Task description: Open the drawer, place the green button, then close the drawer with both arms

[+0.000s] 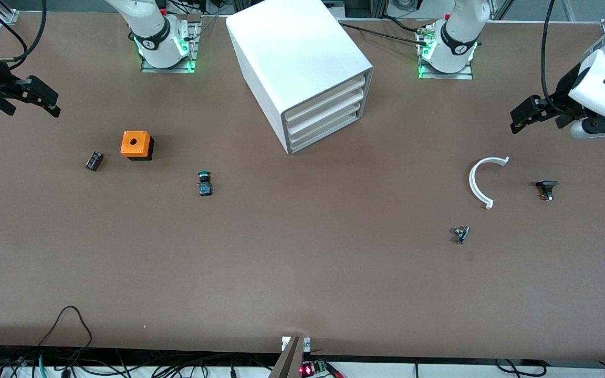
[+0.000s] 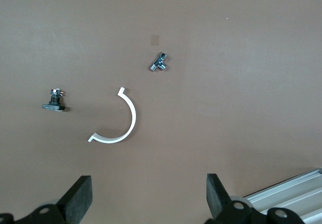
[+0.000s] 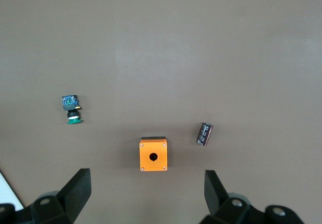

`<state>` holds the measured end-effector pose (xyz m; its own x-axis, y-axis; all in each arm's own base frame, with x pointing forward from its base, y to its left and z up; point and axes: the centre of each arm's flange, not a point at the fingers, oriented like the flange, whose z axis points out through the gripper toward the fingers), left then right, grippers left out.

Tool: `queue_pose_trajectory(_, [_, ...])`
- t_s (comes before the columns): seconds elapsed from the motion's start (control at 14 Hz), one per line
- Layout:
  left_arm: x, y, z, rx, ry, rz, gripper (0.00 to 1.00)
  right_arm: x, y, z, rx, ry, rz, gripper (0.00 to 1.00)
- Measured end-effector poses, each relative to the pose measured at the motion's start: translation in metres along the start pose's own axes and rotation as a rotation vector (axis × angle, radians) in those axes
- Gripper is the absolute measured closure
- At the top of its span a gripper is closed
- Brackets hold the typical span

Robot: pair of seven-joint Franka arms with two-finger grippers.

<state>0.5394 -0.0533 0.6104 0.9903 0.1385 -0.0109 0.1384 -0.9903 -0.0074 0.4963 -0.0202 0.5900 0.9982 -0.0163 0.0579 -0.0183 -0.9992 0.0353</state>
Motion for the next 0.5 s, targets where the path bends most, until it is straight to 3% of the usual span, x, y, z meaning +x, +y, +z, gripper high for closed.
queue_pose_trajectory(0.5, [-0.0011, 0.0012, 0.0006, 0.002, -0.007, 0.003, 0.0, -0.0096, 0.0002, 0.0007, 0.001, -0.055, 0.0, 0.0])
